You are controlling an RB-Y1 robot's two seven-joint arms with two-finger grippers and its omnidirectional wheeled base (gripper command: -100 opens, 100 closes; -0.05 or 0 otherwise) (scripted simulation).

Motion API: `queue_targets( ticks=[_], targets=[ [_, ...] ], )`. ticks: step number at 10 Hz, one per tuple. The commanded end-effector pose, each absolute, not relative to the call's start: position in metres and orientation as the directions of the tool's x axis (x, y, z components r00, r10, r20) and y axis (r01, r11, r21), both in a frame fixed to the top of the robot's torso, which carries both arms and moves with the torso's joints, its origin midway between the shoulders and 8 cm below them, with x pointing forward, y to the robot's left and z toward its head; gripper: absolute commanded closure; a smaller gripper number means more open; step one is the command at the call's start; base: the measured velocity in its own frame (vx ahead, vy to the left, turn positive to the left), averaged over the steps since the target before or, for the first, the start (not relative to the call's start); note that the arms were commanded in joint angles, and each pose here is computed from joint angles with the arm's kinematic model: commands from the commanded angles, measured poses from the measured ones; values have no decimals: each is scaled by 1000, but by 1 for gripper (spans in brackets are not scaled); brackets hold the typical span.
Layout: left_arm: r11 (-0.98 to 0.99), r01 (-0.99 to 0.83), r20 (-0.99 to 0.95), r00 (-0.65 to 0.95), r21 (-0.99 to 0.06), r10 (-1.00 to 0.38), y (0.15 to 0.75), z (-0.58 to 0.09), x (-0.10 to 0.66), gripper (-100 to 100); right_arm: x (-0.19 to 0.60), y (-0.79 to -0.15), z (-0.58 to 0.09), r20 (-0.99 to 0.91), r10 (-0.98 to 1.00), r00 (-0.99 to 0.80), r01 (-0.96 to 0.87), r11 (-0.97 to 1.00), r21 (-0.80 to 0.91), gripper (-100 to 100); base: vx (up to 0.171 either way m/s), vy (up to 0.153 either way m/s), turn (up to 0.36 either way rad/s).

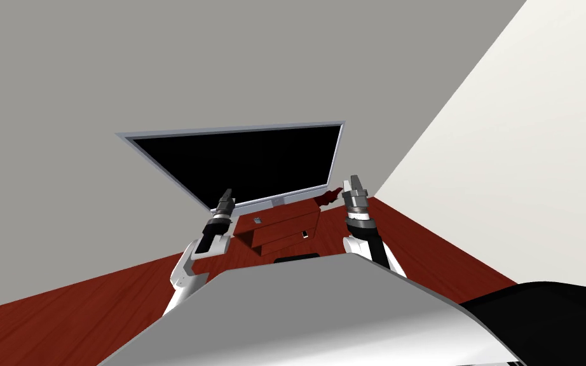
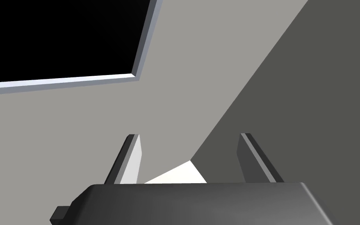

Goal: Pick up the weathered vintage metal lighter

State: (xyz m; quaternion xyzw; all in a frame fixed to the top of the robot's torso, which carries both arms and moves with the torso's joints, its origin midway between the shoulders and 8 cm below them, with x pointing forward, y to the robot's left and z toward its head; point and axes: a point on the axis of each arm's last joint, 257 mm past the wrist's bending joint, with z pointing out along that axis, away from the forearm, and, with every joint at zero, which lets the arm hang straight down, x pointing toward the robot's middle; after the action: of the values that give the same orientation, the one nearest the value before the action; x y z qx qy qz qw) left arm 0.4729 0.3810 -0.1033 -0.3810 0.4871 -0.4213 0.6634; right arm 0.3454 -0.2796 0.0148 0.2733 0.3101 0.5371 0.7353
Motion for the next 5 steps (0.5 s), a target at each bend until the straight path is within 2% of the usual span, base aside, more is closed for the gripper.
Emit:
queue_targets(
  ticks=[1,5],
  targets=[
    [357,126,-331,185,-926,-925,398,-118,483,-100,345,-280,15,-162,959,231,-620,274,735,0,-30,8,-85],
    [346,15,-335,212,-938,-918,427,-145,495,-100,345,-280,15,-162,959,231,-620,274,735,0,-31,11,-59]
  ],
)
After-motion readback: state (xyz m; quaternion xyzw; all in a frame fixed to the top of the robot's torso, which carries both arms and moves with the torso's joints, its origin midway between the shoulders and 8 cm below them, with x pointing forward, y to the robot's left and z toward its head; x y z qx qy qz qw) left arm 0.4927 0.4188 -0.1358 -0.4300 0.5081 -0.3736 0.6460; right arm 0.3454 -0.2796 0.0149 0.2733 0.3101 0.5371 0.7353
